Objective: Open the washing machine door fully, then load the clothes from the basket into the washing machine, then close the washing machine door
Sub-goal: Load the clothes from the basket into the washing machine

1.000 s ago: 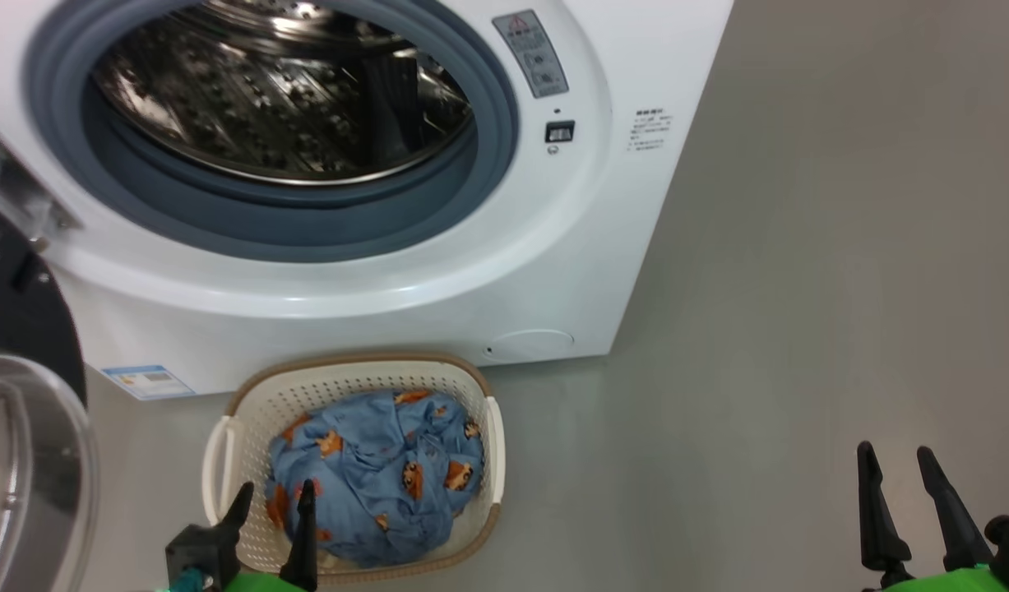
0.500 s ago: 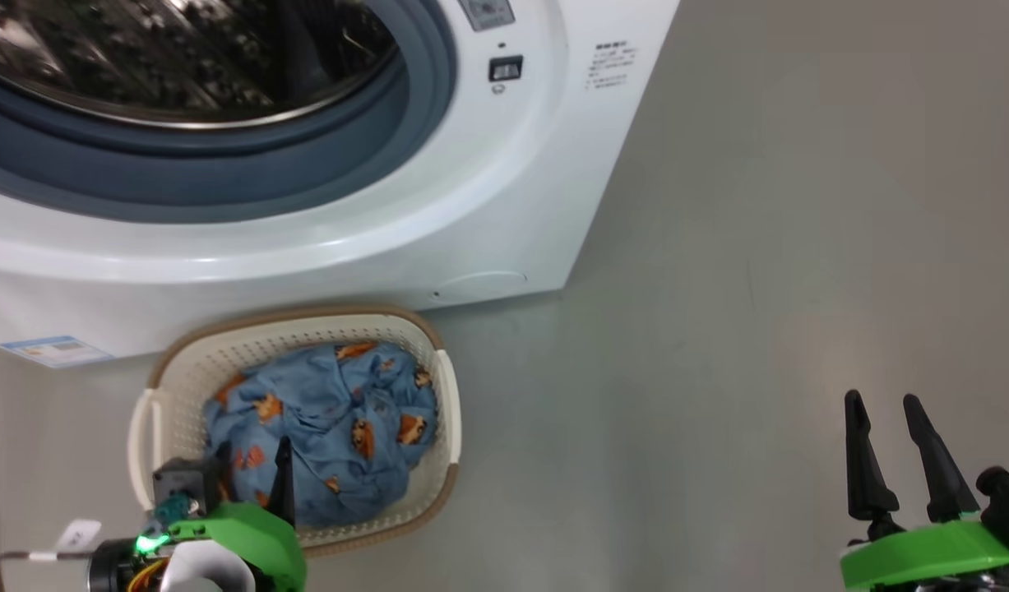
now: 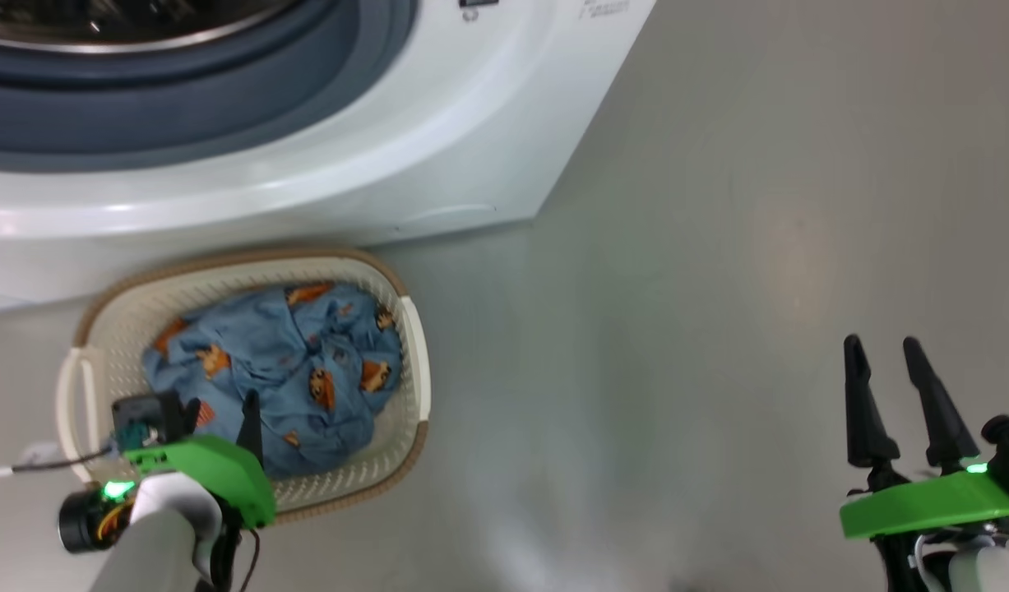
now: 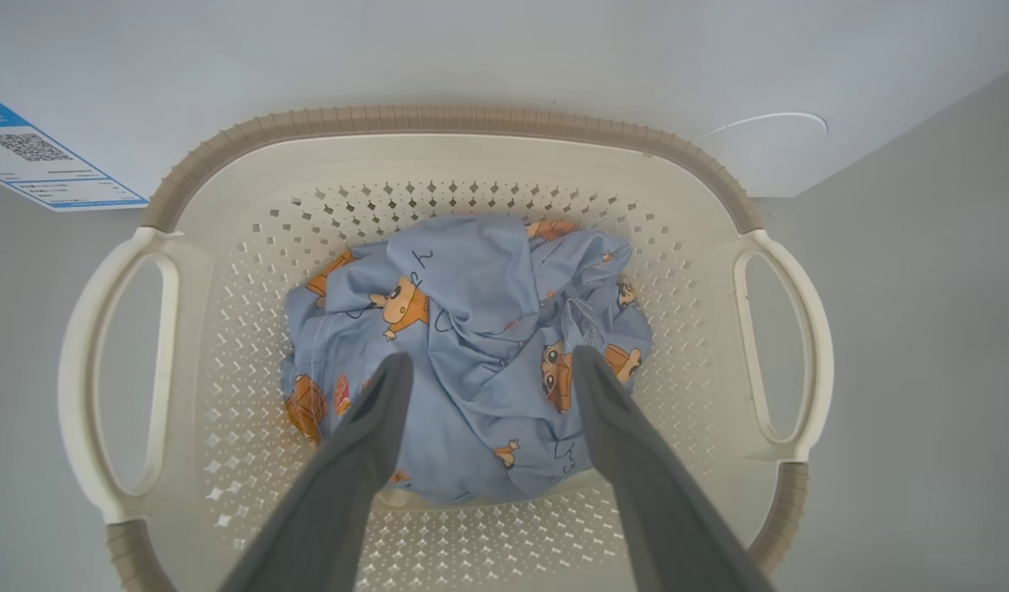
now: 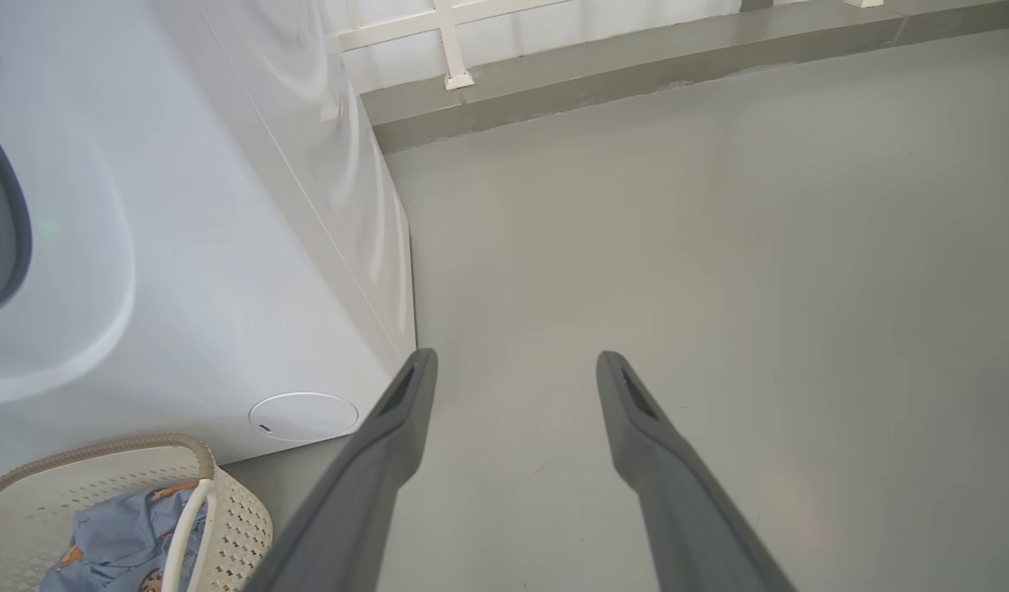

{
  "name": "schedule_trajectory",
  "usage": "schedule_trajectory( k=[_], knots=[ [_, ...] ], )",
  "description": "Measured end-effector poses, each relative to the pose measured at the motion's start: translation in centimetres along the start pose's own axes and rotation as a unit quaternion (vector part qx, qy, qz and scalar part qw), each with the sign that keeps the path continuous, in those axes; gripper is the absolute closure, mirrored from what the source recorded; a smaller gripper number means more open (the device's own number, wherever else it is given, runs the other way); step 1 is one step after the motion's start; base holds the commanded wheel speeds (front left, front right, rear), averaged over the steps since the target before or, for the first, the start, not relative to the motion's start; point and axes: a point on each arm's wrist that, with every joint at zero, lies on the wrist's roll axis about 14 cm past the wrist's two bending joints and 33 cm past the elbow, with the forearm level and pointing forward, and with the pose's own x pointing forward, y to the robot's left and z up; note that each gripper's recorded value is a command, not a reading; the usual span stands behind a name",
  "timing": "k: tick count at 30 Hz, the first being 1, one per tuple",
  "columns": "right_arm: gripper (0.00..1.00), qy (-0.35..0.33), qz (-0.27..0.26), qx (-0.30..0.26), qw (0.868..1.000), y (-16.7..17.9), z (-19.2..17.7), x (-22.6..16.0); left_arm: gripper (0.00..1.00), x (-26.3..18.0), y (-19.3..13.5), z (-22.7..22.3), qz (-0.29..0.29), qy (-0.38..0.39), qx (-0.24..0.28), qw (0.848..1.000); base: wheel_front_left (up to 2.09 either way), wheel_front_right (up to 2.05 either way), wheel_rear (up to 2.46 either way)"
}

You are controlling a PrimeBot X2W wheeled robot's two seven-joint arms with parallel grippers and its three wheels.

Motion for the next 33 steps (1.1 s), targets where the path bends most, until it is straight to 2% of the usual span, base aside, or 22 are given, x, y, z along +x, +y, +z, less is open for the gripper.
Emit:
schedule_trajectory(
  k=[4, 18, 33],
  knots=[
    [0.0, 0.011, -0.002, -0.011, 1.0, -0.4, -0.8, 1.0, 0.0, 1.7, 0.3, -1.3, 0.004, 0.037, -0.006, 0.999, 0.0, 0.0, 0.0],
    [0.0, 0.046, 0.001, -0.029, 0.999, -0.6, -4.0, 4.1, 0.0, 6.7, 2.0, -3.8, 0.026, 0.085, -0.014, 0.996, 0.0, 0.0, 0.0],
    [0.0, 0.081, 0.014, -0.043, 0.996, -0.3, -7.3, 5.7, 0.0, 10.2, 2.8, -5.3, 0.029, 0.093, -0.019, 0.995, 0.0, 0.0, 0.0]
  ],
)
